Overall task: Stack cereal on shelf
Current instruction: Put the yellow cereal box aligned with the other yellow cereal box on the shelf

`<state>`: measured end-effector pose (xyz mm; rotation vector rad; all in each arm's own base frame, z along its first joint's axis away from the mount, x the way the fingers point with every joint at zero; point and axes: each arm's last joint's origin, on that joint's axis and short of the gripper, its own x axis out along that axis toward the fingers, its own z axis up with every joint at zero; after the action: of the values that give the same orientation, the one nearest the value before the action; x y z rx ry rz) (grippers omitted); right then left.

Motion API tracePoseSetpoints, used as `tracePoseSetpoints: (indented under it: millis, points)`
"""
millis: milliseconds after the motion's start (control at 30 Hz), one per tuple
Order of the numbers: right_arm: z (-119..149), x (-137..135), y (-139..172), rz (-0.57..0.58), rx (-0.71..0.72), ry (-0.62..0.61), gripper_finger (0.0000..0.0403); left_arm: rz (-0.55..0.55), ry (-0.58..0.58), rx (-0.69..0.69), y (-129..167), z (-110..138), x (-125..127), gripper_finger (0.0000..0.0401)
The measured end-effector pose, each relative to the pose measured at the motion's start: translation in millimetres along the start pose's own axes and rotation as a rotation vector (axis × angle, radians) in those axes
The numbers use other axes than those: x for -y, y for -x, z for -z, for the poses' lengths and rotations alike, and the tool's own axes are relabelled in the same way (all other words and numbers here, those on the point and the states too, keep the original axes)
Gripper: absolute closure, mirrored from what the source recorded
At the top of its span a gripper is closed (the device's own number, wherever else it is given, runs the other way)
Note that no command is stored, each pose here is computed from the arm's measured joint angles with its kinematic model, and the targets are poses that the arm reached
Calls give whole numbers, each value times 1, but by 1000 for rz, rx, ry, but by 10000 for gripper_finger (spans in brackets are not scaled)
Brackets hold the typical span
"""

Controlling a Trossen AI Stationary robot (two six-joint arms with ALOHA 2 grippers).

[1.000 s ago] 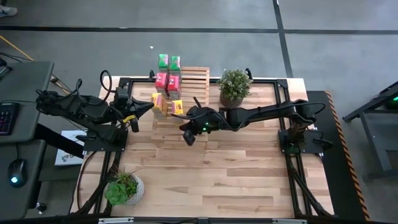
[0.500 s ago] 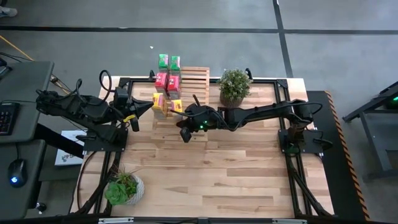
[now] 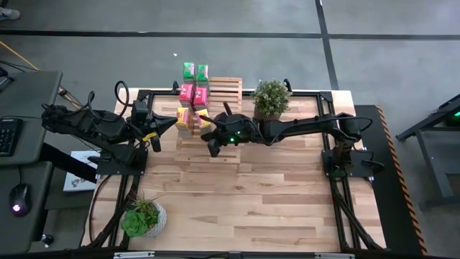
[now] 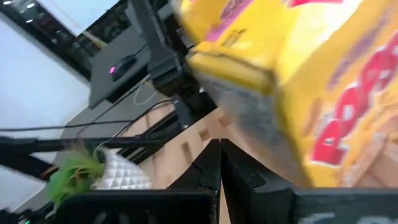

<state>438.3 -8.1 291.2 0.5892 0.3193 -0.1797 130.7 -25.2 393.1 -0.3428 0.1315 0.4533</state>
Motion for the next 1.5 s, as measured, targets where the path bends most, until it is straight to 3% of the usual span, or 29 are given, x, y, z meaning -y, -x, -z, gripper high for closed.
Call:
tracePoseSetpoints:
  millis: [167,300,400,467,600,767,1500]
  points:
    - [1,-2,0,-61,-31,16,403,-13,-1,7,0,0,0,401]
    - [2,-6,10,-138,-151,58,403,-14,-1,7,0,0,0,401]
    - [7,-3,23,-67,-259,102,403,-14,0,8,0,0,0,401]
    - [10,0,30,50,-287,125,403,-16,0,9,0,0,0,401]
    - [7,5,31,218,-195,121,403,-20,1,11,0,0,-1,401]
    - [4,8,28,297,-97,82,403,-20,18,12,0,0,-1,401]
    - [1,7,16,236,-18,-24,403,-22,17,13,0,0,-1,401]
